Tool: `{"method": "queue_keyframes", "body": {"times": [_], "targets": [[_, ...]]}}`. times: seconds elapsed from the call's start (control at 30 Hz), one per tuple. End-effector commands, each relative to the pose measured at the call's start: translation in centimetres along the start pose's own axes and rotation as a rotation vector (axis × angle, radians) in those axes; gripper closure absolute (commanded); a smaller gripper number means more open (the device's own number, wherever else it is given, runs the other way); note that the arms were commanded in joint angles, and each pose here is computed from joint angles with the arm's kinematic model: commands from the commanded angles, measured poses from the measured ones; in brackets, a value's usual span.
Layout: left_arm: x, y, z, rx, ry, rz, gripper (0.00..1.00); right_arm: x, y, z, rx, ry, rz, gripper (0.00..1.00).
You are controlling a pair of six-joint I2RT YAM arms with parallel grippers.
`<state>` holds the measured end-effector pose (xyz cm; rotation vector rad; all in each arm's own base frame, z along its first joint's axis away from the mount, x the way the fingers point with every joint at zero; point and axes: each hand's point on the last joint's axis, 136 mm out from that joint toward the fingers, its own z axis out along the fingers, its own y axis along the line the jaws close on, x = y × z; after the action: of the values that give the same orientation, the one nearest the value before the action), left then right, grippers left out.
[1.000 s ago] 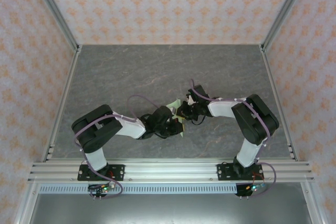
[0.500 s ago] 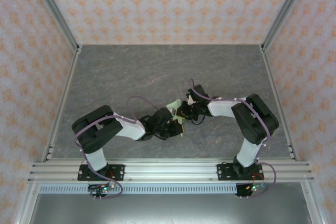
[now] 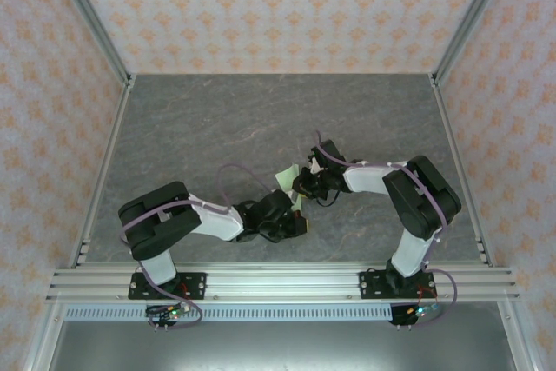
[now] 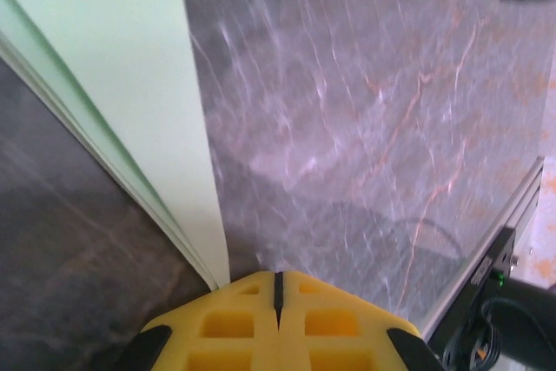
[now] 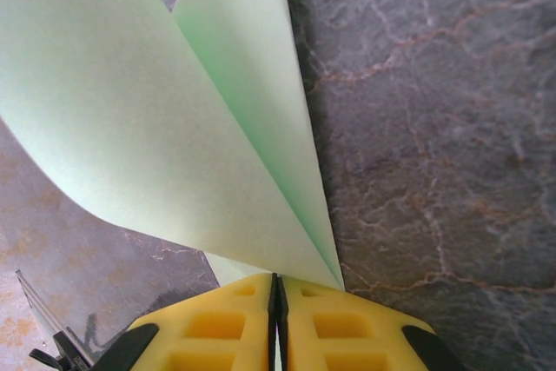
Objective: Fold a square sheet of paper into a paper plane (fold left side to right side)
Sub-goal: Fold the wing for the fifth time at the center of the table.
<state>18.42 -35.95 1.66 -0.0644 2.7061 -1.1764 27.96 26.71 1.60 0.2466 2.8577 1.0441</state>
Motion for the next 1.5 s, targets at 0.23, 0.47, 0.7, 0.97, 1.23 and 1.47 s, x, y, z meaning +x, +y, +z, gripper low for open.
{"method": "queue_keyframes", "body": {"times": [0.23,0.47,0.7,0.97,1.23,1.47], "targets": [[0.4,-1.7,-2.9,-0.007,-0.002,0.04,1.0,2.2,-5.9,1.3,0.206,0.06,0.07,0.88],[-4.0,-2.5,-6.6,0.02,-0.097,0.043,1.0,2.2,-5.7,1.4,0.2,0.06,0.069,0.88],[-5.7,-4.0,-5.6,0.06,-0.09,0.076,1.0,2.1,-5.5,1.4,0.196,0.06,0.067,0.88],[-6.1,-4.0,-2.6,0.069,-0.051,0.069,1.0,2.2,-5.5,1.5,0.199,0.066,0.064,0.88],[-5.9,-1.1,-0.7,-0.015,-0.041,0.047,1.0,2.1,-4.8,1.6,0.168,0.063,0.062,0.88],[-4.2,1.1,0.5,-0.067,-0.015,0.029,1.0,1.1,-2.9,1.1,0.117,0.034,0.043,0.88]]}}
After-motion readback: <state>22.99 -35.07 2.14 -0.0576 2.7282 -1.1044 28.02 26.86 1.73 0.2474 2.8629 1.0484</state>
